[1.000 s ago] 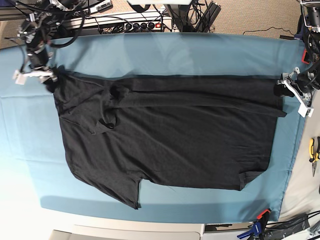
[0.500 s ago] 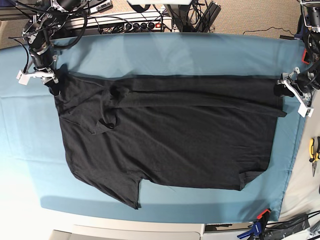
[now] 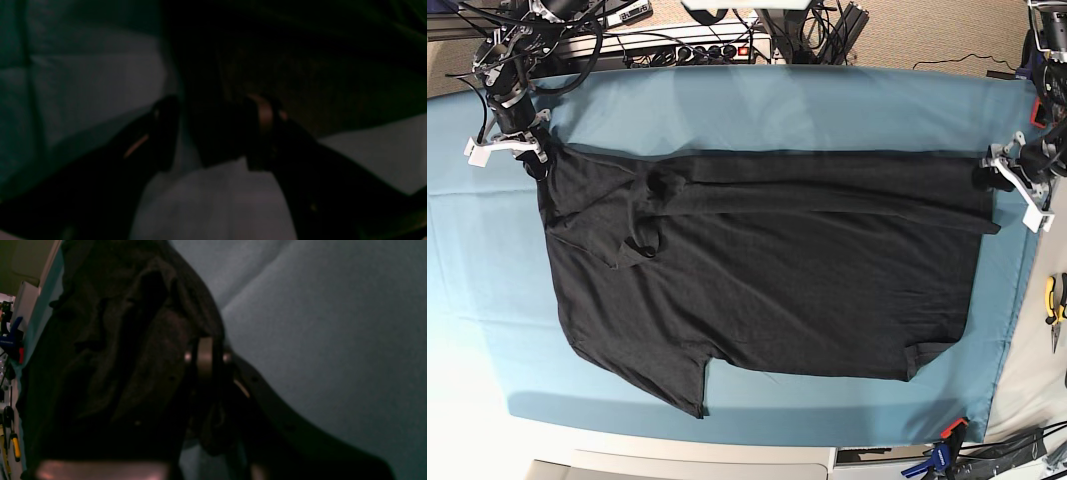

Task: Fold the T-shirt properly
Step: 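Grasp both shoulder corners of the black shirt with both grippers, then pull the shirt by its shoulder corners toward the robot with both grippers, then release the shoulder corner and grasp the nearest hem corner with the right gripper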

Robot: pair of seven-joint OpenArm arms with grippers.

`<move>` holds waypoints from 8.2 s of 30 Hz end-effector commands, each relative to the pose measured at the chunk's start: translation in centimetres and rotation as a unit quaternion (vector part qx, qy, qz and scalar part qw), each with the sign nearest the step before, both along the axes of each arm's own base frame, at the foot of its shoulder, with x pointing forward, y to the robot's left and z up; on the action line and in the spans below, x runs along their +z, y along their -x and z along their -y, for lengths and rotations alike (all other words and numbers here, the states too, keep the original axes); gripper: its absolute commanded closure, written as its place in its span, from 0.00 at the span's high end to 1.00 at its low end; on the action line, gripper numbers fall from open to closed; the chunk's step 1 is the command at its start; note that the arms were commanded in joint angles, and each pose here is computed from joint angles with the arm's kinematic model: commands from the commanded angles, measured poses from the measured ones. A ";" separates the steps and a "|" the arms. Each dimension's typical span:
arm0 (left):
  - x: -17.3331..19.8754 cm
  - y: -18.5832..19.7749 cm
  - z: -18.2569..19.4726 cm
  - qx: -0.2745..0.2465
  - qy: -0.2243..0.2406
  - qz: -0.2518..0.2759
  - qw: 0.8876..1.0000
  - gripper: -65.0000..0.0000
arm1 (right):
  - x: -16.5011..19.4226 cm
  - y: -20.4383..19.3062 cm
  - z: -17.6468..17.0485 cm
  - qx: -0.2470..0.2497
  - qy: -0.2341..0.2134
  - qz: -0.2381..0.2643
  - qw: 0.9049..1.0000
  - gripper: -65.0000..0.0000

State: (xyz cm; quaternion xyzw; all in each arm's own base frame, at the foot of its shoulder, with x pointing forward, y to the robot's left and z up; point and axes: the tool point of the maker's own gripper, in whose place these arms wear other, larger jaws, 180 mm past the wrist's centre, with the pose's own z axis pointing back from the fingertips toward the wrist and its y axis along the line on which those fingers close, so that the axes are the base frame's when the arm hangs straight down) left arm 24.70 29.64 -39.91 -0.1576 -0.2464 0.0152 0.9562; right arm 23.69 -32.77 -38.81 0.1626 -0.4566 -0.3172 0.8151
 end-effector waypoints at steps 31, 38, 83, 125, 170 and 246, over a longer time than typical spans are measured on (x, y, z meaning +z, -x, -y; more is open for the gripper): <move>0.4 1.1 2.0 -0.035 0.050 0.003 0.998 0.00 | 1.3 -0.6 -0.9 0.051 0.024 0.029 0.998 0.00; 0.5 1.0 2.1 -0.041 0.049 0.007 0.998 0.00 | 1.3 -0.6 -0.8 0.052 0.025 0.028 0.998 0.00; 1.7 7.5 -0.5 -0.008 0.091 -0.017 0.996 0.00 | 2.1 7.2 6.0 0.096 0.107 -0.090 0.986 0.00; -0.1 10.4 0.6 0.001 0.106 -0.050 0.993 0.00 | 2.8 8.6 7.9 0.109 0.139 -0.122 0.977 0.00; 8.3 3.2 -6.8 0.018 0.001 0.094 0.995 0.31 | 7.9 1.4 11.0 0.071 0.236 -0.034 0.968 0.25; 11.7 -1.3 -7.8 -0.010 -0.062 0.151 0.987 0.31 | 3.1 -23.4 2.4 0.093 0.081 -0.002 0.992 0.51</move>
